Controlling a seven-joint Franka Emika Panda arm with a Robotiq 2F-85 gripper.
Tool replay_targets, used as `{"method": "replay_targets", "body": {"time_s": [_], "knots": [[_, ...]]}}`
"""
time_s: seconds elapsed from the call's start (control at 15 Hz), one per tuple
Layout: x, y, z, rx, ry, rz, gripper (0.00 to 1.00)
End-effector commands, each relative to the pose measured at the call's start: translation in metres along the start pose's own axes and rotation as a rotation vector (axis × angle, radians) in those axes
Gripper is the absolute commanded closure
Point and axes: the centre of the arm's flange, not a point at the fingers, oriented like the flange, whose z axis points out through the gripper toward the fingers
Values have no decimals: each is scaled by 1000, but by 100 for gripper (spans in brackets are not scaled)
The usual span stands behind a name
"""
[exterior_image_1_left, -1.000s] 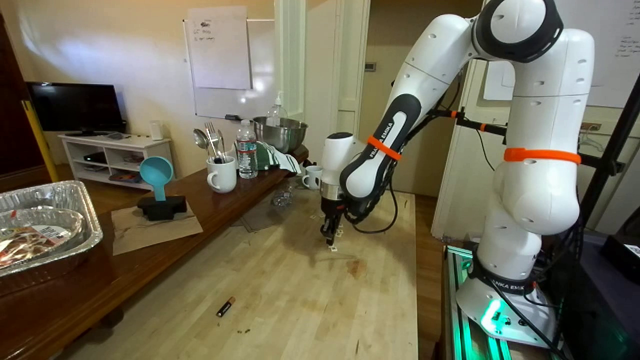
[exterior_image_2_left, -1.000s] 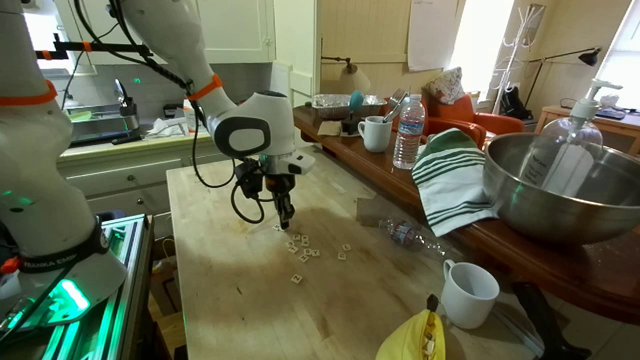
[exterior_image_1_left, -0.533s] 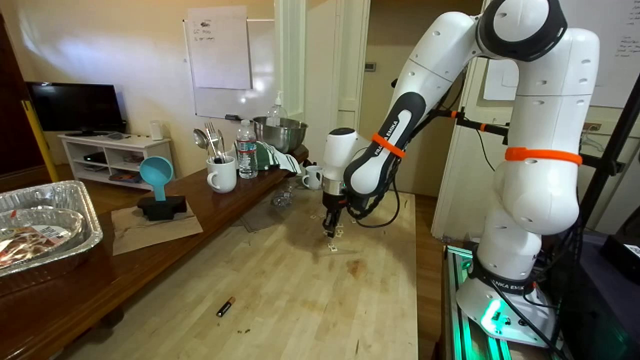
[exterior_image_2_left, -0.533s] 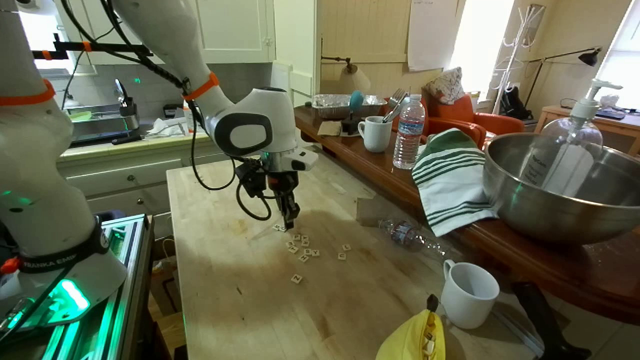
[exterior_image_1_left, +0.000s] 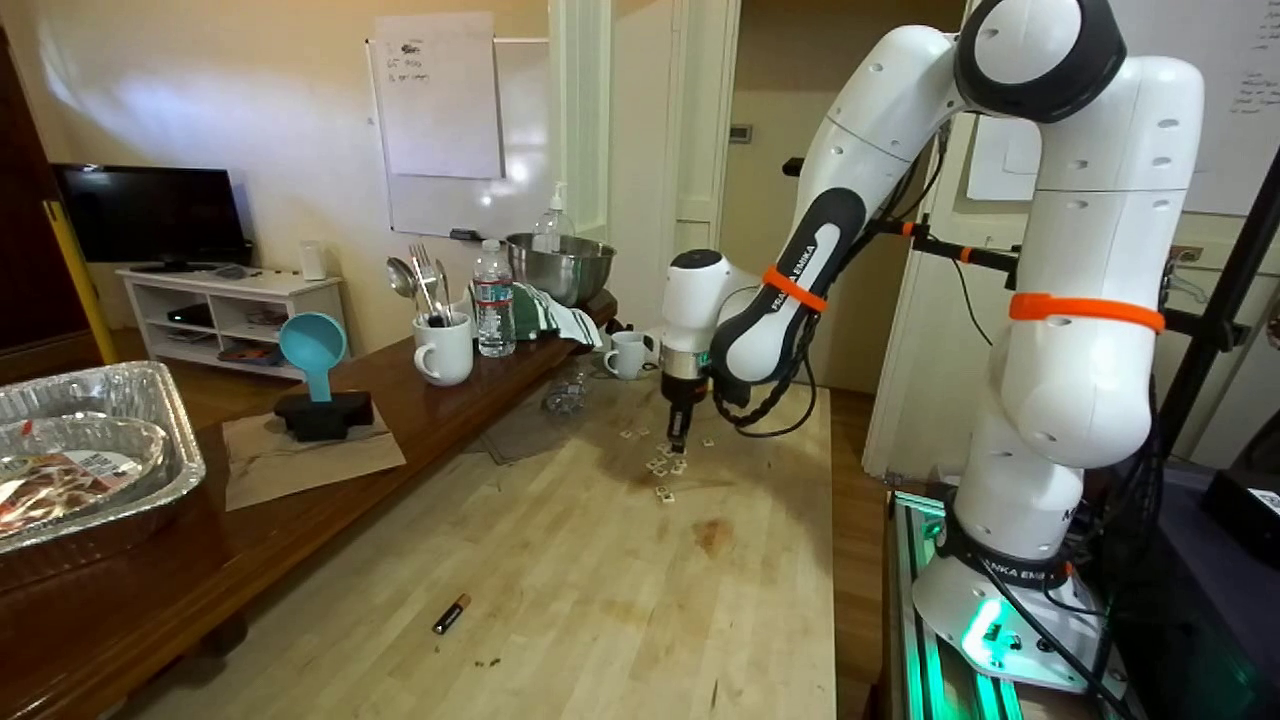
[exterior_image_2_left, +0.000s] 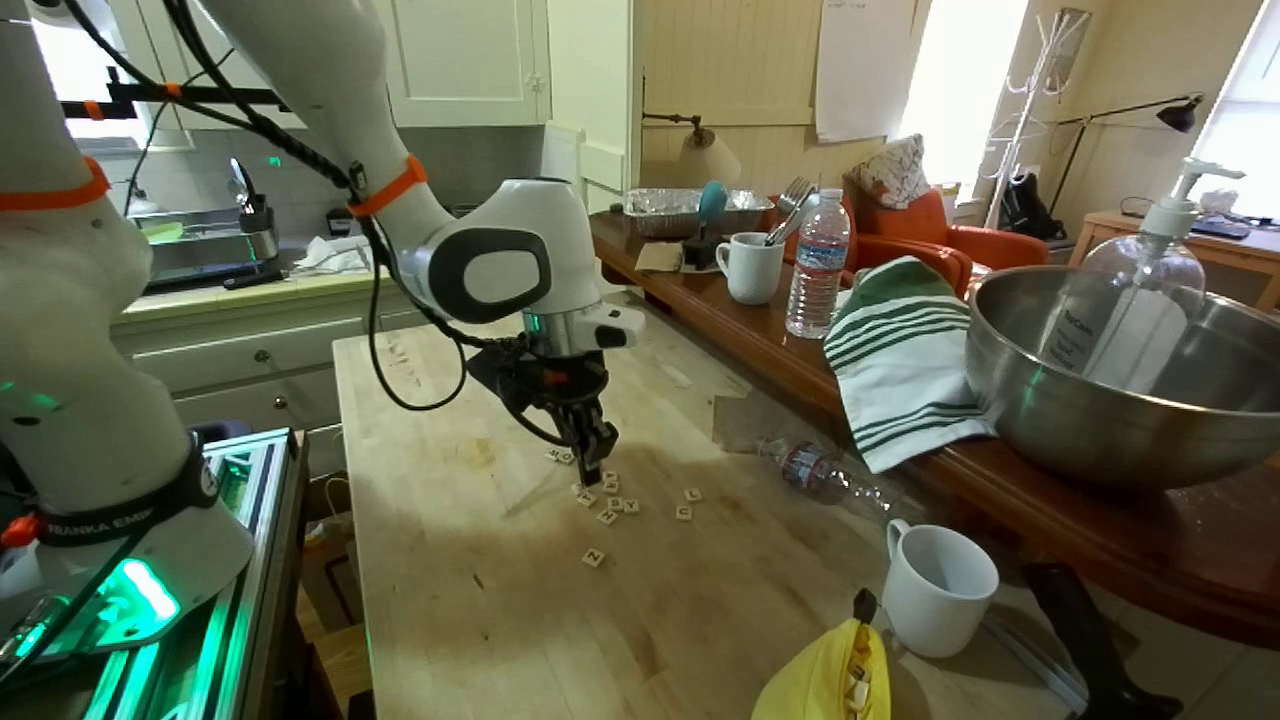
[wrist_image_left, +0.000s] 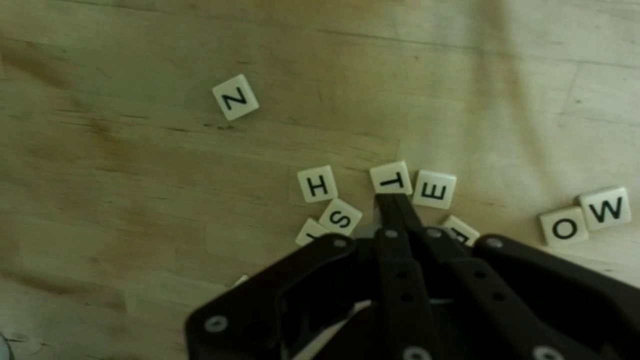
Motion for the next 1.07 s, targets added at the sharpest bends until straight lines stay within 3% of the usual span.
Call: {"method": "replay_targets", "body": {"time_s": [0.0,1.0], "knots": [[-8,7,9,-29,29,-85,100],[-16,-3,34,-17,74,-214,100]]}}
